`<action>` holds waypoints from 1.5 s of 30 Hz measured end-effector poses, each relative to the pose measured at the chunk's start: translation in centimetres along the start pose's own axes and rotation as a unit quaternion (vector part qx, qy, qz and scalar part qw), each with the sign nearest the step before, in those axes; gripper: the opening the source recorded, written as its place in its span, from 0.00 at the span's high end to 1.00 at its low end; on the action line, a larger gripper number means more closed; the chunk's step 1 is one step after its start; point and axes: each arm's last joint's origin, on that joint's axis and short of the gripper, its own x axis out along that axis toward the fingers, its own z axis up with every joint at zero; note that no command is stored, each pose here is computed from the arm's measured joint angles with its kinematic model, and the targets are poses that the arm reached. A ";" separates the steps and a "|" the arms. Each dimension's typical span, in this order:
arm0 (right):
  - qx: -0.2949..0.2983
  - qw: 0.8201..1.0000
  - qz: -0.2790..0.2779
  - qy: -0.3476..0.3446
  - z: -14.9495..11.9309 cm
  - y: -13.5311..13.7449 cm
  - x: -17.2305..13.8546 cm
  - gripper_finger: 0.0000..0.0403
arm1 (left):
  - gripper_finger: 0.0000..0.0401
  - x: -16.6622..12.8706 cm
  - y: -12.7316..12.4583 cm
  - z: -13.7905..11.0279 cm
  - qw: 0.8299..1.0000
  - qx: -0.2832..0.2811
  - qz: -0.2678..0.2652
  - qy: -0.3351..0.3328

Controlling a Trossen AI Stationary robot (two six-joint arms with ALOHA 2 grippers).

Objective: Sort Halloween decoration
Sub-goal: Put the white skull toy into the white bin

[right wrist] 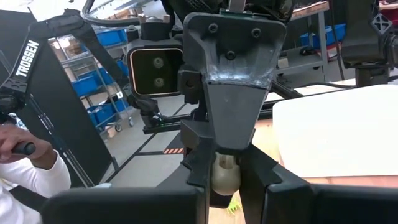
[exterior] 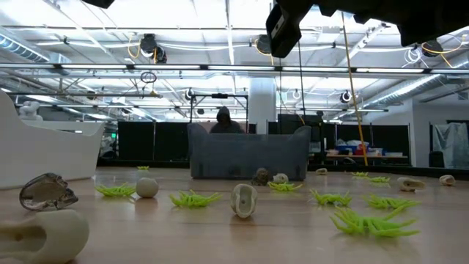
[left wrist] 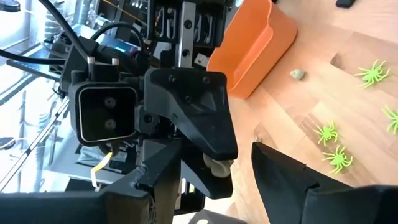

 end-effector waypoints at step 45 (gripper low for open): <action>-0.016 0.997 -0.054 0.054 -0.4 -0.4 -0.3 0.37 | 0.99 0.6 0.1 -0.8 1.000 -0.025 -0.012 0.013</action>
